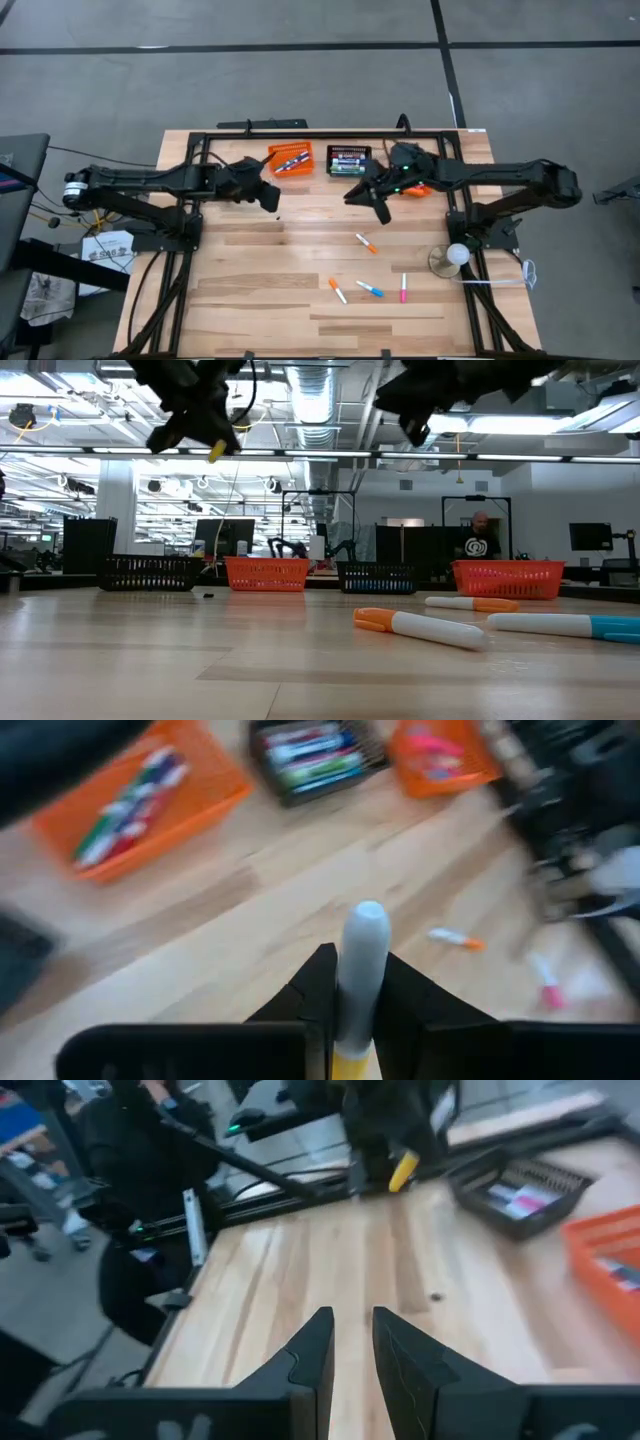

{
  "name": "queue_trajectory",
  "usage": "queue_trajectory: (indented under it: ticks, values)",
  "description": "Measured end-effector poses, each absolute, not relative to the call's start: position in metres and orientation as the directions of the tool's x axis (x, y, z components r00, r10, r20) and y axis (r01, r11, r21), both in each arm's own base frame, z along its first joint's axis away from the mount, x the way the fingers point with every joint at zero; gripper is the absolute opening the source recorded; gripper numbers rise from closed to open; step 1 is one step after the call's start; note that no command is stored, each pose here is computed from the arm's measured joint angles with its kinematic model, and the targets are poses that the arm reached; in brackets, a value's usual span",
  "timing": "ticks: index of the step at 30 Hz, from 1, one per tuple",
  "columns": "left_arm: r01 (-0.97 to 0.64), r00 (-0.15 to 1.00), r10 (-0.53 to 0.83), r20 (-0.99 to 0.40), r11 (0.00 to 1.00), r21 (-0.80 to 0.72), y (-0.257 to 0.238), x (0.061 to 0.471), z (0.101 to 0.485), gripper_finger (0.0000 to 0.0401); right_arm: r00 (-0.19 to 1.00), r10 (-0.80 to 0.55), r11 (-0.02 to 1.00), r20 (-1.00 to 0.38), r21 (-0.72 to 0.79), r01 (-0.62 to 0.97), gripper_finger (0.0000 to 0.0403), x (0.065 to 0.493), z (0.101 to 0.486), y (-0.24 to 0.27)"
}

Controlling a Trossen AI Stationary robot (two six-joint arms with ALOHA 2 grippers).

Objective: Pick & Place Markers
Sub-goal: Put the white yellow marker into the left black bin

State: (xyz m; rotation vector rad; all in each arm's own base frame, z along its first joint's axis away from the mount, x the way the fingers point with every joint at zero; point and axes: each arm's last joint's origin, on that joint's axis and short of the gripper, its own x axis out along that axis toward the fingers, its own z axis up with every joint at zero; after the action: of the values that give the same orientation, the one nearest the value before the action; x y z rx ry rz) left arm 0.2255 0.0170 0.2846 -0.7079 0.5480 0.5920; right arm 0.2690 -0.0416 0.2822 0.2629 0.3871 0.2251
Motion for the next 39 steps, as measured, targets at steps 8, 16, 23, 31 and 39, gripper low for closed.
queue_trajectory:
  ticks: [8, 16, 23, 31, 39]
  values:
    - [-0.73, 0.609, 0.331, -0.721, 0.59, -0.345, 0.043, 0.218, 0.275, 0.0037, 0.944, 0.127, 0.981, -0.305, 0.177, -0.075, 0.0063, 0.226, 0.305, -0.036]
    - [-0.778, 0.513, 0.368, -0.776, 0.581, -0.238, 0.077, 0.203, 0.27, 0.0037, 0.978, -0.019, 0.97, -0.208, 0.233, 0.069, 0.0063, 0.183, 0.283, -0.032]
    - [-0.782, 0.412, 0.372, -0.832, 0.613, -0.113, 0.102, 0.194, 0.26, 0.0037, 0.993, -0.102, 0.956, -0.052, 0.272, 0.113, 0.0063, 0.155, 0.268, -0.028]
    - [-0.765, 0.209, 0.25, -0.945, 0.644, 0.002, 0.129, 0.197, 0.221, 0.0037, 0.993, -0.101, 0.959, -0.056, 0.258, 0.113, 0.0063, 0.142, 0.255, -0.026]
    - [-0.708, 0.087, 0.208, -0.974, 0.701, 0.087, 0.146, 0.195, 0.199, 0.0037, 0.99, -0.104, 0.942, -0.091, 0.312, 0.127, 0.0063, 0.141, 0.251, -0.026]
